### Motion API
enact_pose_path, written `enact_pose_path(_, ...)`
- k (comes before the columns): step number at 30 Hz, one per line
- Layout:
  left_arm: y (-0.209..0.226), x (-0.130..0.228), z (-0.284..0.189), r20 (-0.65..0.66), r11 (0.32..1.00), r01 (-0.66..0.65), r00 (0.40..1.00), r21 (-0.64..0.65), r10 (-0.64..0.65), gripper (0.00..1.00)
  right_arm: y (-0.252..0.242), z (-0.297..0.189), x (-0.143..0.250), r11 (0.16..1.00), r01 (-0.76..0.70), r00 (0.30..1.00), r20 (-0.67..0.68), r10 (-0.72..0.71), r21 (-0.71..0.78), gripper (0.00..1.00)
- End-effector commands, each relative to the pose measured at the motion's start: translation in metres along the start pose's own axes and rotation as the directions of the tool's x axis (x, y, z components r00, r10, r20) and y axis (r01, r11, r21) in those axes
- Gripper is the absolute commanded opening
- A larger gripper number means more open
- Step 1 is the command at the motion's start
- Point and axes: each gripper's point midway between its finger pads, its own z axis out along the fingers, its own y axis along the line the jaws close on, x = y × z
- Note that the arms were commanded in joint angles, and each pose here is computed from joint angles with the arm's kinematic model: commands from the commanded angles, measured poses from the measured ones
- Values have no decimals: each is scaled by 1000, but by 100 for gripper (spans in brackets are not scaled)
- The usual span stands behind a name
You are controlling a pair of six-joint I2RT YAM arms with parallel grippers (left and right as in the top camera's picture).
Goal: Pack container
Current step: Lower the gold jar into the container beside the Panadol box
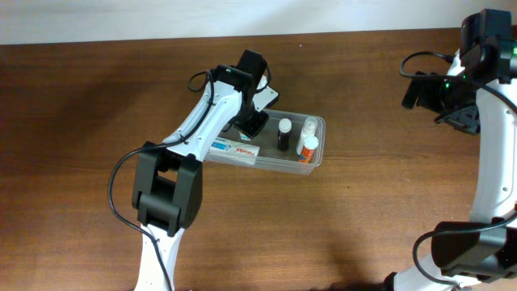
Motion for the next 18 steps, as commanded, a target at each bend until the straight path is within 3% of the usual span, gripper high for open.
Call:
enact_pose_path(1,3,-9,-10,33,1000,-22,999,-18,22,43,-2,-2,-1,1000,-7,1000,10,7,7,98)
enact_pose_path(18,3,-8,-10,33,1000,-22,999,-17,22,48,-2,-2,-1,1000,-7,1000,10,7,7,98)
